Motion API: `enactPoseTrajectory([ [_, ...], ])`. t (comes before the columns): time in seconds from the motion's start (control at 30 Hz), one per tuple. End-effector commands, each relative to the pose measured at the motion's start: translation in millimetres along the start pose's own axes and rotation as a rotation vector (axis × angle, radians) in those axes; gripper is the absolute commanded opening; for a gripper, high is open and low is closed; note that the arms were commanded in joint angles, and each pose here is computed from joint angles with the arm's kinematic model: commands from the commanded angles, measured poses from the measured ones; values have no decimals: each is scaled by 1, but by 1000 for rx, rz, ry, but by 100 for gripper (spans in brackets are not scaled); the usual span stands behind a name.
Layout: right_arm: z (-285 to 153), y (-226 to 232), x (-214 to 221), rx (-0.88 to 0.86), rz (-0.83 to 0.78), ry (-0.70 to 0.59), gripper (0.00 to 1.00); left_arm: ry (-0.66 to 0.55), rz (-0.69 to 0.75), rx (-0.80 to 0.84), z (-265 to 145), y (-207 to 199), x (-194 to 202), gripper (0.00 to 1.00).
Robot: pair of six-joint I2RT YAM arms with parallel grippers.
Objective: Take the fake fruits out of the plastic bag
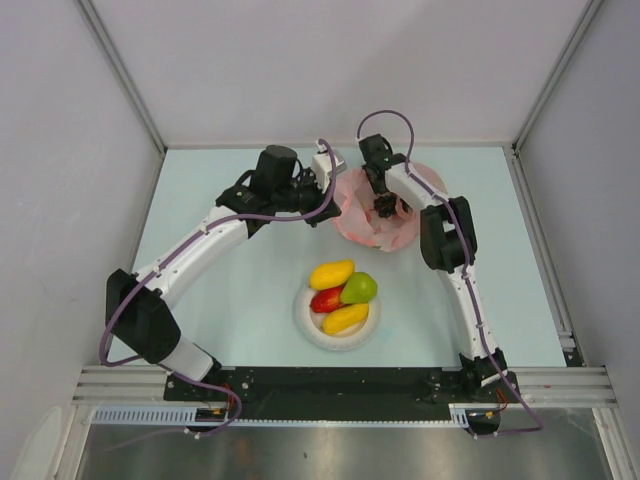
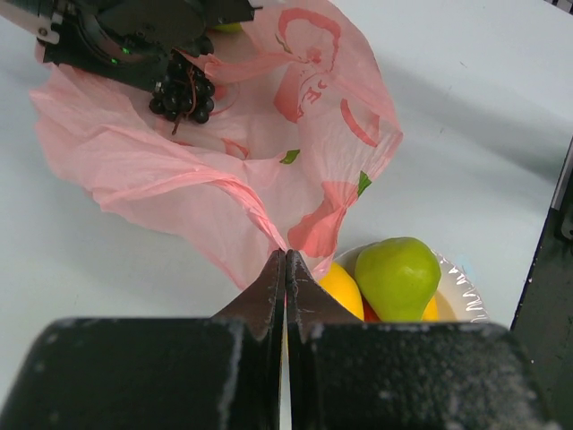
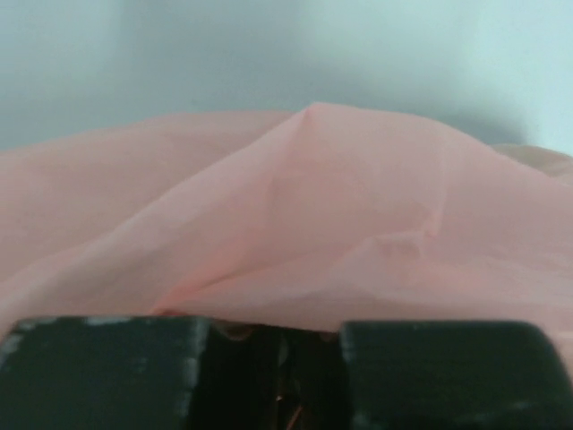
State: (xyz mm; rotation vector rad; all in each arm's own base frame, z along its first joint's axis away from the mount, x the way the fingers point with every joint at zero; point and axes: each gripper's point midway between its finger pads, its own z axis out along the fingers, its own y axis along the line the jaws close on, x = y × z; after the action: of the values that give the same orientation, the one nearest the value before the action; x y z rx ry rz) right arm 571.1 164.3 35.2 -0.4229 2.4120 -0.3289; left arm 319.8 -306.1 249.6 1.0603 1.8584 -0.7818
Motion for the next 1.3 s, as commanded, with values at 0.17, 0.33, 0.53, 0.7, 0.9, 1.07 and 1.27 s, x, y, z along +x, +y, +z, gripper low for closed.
enactPoseTrajectory([
  [0.17,-14,-16,-32,58,25,-89,52,-75,53,31,-12,-9,-30,0],
  [0.33,-14,-40,-37,133,18,-107,64,-75,90,21,-21,-11,-32,0],
  [0.53,2,-45,-22,162,-2,-66,83,-78,101,27,-21,-10,-35,0],
  [0.7,20,-26,-6,106,-36,-29,82,-80,90,32,-17,-10,-35,0],
  [0.9,36,-16,-12,78,-165,-57,66,-83,80,38,-14,-10,-37,0],
  [1.07,17,-14,-49,9,-262,-157,32,-77,79,26,-12,-7,-35,0],
  [1.27,-34,-16,-68,-130,-243,-204,11,-84,83,23,-8,-4,-36,0],
])
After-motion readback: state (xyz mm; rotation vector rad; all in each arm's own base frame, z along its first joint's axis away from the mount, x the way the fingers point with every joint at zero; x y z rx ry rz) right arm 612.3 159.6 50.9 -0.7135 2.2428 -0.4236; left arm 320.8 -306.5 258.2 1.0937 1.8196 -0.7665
